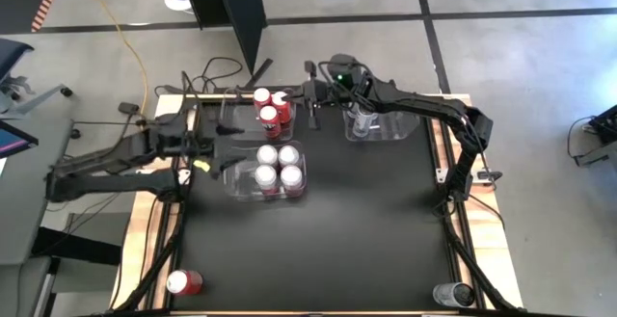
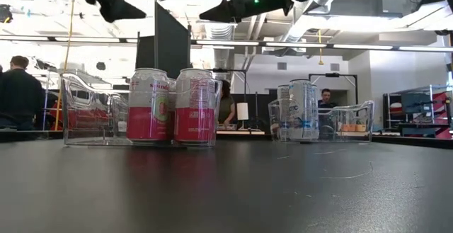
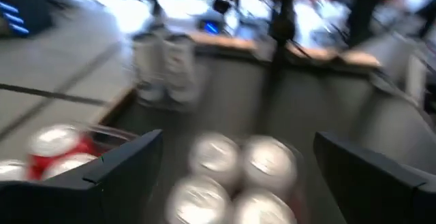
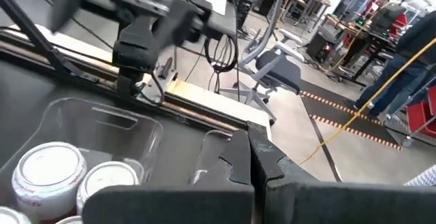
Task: Sort soda cans
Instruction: Put the orange soda can into the top left transparent bin
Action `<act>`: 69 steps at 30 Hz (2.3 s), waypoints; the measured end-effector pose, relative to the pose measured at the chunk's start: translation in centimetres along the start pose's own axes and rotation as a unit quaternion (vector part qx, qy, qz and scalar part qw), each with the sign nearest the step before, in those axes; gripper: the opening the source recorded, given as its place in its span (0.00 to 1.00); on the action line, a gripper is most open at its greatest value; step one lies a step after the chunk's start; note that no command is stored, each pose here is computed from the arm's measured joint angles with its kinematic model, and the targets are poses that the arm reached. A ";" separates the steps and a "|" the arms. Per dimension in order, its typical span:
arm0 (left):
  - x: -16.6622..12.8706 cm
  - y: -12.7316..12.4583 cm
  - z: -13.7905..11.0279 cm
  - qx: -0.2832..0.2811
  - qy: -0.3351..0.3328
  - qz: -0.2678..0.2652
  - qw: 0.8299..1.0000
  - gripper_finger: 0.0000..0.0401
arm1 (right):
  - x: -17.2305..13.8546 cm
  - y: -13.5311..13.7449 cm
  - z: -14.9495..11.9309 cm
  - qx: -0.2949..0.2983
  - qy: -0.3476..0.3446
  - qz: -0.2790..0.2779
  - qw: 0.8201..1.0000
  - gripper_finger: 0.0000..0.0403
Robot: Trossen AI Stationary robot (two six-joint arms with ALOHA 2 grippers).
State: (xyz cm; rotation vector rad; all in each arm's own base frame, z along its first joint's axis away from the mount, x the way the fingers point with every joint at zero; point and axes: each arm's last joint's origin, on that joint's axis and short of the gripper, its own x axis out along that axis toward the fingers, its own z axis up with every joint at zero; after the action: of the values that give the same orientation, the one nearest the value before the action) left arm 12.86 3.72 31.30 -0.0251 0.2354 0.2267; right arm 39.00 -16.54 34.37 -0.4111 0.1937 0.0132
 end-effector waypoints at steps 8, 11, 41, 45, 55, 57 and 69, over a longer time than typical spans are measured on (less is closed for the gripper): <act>-0.6 -3.7 1.2 -0.022 0.172 -0.120 0.978 0.93 | 0.4 1.4 0.1 0.003 0.018 0.028 0.999 0.00; -0.6 -5.3 1.5 -0.029 0.234 -0.153 0.960 0.93 | 0.7 2.2 0.2 0.006 0.026 0.043 0.999 0.00; -4.5 -23.7 0.2 -0.184 0.689 -0.037 0.700 0.93 | 2.7 11.3 4.6 -0.046 -0.017 0.138 0.989 0.00; -4.7 -26.2 -1.3 -0.170 0.700 -0.016 0.694 0.93 | 2.7 11.5 4.8 -0.049 -0.019 0.140 0.989 0.00; -5.1 -29.0 -5.0 -0.089 0.699 0.023 0.709 0.93 | 2.8 12.6 5.3 -0.049 -0.025 0.153 0.987 0.00; -5.6 -28.8 -5.2 -0.072 0.701 0.034 0.709 0.93 | 2.8 13.1 5.5 -0.051 -0.027 0.158 0.986 0.00; -7.8 -28.6 -5.5 -0.018 0.666 0.034 0.745 0.93 | 2.9 15.0 6.2 -0.054 -0.020 0.158 0.986 0.00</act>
State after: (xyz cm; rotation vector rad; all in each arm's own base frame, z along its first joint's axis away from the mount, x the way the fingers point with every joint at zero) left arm 10.65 -26.12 27.74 -0.2237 1.6842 0.2530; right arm 42.21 -0.35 33.49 -0.4839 0.2174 0.3448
